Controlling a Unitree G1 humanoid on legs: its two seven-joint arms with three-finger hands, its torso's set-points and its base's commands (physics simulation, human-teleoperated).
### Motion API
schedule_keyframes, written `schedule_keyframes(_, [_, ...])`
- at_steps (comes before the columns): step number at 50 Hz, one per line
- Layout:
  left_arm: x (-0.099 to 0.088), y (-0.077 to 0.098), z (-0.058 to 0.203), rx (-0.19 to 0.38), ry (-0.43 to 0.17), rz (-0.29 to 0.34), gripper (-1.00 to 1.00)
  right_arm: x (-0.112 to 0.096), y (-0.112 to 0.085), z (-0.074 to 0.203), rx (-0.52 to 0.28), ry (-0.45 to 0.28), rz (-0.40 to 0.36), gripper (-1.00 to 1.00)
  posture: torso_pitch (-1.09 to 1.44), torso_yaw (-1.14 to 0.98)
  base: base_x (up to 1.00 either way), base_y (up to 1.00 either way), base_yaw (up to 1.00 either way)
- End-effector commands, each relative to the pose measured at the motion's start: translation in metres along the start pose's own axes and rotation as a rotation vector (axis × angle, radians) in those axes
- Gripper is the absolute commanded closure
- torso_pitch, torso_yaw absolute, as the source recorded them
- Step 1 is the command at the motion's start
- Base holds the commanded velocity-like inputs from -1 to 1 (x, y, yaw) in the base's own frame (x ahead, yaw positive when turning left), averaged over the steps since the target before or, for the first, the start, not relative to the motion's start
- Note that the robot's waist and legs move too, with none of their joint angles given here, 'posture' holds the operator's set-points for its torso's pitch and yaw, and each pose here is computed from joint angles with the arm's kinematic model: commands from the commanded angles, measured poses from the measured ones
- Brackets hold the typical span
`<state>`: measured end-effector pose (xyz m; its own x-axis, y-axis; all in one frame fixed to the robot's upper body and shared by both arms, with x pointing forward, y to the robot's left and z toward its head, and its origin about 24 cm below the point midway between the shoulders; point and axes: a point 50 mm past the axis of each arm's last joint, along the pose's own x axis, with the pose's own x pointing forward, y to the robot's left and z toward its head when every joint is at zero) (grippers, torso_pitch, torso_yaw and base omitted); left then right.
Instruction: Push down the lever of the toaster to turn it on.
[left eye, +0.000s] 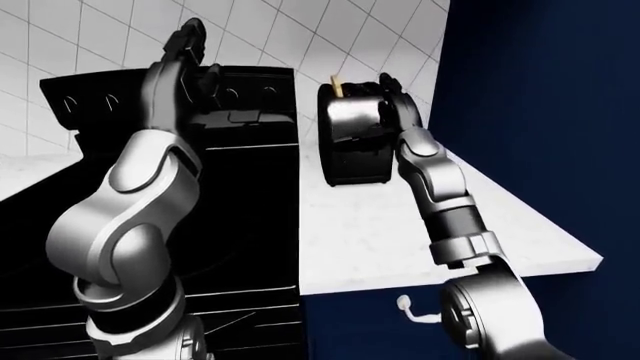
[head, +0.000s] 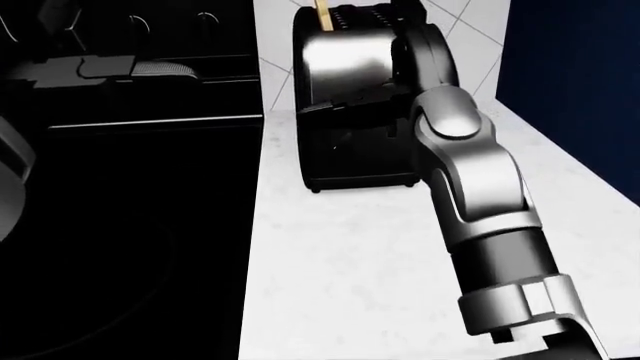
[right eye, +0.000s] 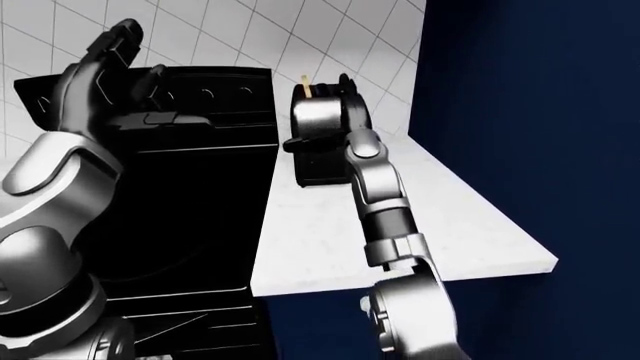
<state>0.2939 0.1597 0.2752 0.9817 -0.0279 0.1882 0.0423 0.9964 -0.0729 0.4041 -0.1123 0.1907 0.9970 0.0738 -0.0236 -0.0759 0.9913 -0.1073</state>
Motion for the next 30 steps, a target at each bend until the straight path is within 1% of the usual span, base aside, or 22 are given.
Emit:
schedule_keyframes(1, [-0.001, -0.001, 0.014, -0.003, -0.073, -0.001, -1.0, 0.0, -0.001, 0.027, 0.001, -0.112, -0.003, -1.0, -0.47, 0.0, 0.0, 0.0, 0.0])
schedule_keyframes(16, [-0.001, -0.001, 0.016, -0.004, -0.076, -0.002, -1.0, 0.015, -0.005, 0.015, 0.011, -0.076, -0.02, -1.0, -0.47, 0.0, 0.0, 0.0, 0.0])
schedule_keyframes(30, [-0.001, -0.001, 0.016, -0.007, -0.078, -0.002, -1.0, 0.019, -0.004, 0.012, 0.005, -0.06, -0.012, -1.0, -0.47, 0.0, 0.0, 0.0, 0.0])
